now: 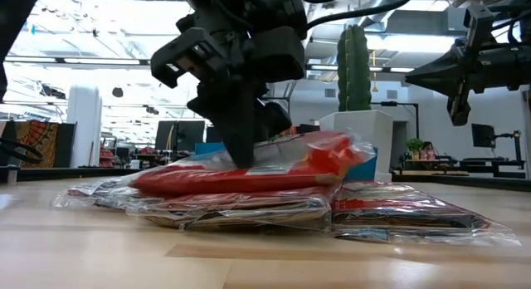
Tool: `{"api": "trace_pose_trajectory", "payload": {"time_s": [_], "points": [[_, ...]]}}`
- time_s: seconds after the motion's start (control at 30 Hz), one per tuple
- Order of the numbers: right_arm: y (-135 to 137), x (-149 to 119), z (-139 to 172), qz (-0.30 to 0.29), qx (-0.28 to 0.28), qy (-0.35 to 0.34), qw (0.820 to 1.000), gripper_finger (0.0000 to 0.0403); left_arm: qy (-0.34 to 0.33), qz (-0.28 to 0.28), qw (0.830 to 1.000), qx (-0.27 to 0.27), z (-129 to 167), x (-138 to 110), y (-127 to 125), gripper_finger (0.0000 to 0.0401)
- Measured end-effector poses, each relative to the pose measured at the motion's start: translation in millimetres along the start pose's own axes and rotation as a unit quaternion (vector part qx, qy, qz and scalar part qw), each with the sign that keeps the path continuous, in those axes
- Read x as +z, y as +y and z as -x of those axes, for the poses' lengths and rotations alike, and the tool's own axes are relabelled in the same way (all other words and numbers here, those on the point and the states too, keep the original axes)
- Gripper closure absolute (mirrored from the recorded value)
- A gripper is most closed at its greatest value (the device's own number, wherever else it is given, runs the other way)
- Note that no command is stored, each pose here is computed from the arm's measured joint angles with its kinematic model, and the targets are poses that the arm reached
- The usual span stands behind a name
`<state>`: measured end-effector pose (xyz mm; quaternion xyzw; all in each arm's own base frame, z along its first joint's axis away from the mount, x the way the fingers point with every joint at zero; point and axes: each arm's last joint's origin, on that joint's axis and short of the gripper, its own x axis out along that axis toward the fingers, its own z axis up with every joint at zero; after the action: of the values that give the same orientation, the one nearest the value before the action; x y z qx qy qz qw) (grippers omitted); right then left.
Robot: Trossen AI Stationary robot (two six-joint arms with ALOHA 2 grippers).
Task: Sort popcorn bags into baskets
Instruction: Put the popcorn bag into the blue bin
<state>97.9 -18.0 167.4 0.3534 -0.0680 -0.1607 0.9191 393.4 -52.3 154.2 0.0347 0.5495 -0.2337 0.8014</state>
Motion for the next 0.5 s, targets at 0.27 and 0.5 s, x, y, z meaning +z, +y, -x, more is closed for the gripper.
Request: {"api": "trace_pose_trajectory", "payload": {"time_s": [0.27, 0.5], "points": [[0, 0, 0, 0.0, 0.0, 0.0, 1.0, 0.0351, 0.009, 0.026, 1.0, -0.007, 5, 3, -2, 0.0394], [0, 0, 0, 0.0, 0.0, 0.0, 1.0, 0.0351, 0.016, 0.069, 0.997, -0.009, 24, 14, -6, 0.0401]]}}
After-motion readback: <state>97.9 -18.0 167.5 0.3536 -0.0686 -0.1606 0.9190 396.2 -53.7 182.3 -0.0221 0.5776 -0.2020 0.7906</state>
